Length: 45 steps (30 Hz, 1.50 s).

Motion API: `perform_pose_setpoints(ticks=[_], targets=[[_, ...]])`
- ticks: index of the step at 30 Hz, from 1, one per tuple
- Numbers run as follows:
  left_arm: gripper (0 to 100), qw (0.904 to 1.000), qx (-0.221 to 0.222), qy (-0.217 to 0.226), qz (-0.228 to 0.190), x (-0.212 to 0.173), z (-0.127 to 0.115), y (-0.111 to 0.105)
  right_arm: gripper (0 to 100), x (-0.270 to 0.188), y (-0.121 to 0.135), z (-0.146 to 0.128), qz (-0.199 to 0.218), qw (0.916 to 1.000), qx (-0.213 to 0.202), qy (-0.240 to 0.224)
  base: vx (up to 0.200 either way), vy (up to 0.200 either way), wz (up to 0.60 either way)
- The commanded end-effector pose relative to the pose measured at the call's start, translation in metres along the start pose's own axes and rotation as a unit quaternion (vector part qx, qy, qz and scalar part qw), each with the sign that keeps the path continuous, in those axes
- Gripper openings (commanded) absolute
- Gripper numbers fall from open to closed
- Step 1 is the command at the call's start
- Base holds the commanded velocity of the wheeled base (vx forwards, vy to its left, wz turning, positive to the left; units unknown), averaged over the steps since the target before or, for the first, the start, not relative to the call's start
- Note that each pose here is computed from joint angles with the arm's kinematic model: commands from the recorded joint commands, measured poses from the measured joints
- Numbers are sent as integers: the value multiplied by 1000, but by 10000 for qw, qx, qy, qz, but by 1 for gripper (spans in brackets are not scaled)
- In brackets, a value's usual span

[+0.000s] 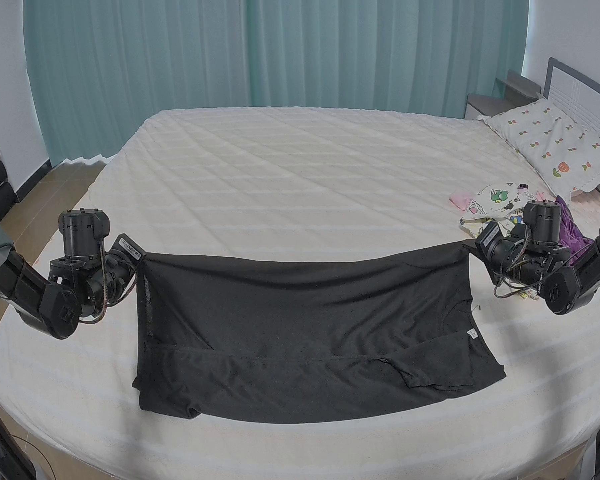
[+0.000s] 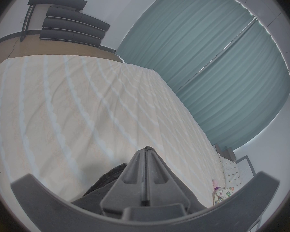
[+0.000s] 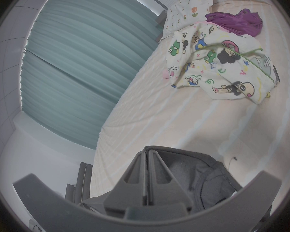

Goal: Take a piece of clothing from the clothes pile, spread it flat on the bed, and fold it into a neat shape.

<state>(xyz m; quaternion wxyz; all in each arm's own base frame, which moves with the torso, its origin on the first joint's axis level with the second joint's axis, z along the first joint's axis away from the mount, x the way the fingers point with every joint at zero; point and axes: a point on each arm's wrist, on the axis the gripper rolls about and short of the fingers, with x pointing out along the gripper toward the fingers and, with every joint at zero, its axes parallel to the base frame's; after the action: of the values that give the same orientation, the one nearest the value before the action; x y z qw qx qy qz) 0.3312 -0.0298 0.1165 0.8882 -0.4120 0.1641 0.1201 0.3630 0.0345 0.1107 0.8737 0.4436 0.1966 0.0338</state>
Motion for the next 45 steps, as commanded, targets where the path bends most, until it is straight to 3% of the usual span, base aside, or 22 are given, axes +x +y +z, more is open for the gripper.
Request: perform_pose_setpoints(ticks=[1,7,16,29,36,37,38,45], targets=[[0,9999,25,86,140,-1,-4,8,0,1,-18,-6,-272,9995,67,128,0,0,0],[0,9987,113,298,406,-7,-15,25,0,-9,-36,-20,-594,9974,96,388,0,0,0],[0,9929,251,722,914,-23,-36,54,0,-23,-57,-40,-914,9917,-171,885,0,0,0],[0,9844,510,1089,1287,-36,-52,76,0,-34,-70,-53,-1119,9862,-325,1179,0,0,0],[0,9828,571,1165,1316,-38,-56,77,0,-33,-72,-56,-1162,9850,-319,1234,0,0,0],[0,9821,597,1206,1317,-39,-58,78,100,-33,-72,-56,-1163,9849,-316,1244,0,0,0],[100,9817,616,1233,1310,-41,-60,78,100,-33,-72,-57,-1165,9847,-318,1255,0,0,0],[100,9867,570,1046,1107,-46,-51,68,100,-43,-60,-47,-953,9892,-286,1074,0,0,0]])
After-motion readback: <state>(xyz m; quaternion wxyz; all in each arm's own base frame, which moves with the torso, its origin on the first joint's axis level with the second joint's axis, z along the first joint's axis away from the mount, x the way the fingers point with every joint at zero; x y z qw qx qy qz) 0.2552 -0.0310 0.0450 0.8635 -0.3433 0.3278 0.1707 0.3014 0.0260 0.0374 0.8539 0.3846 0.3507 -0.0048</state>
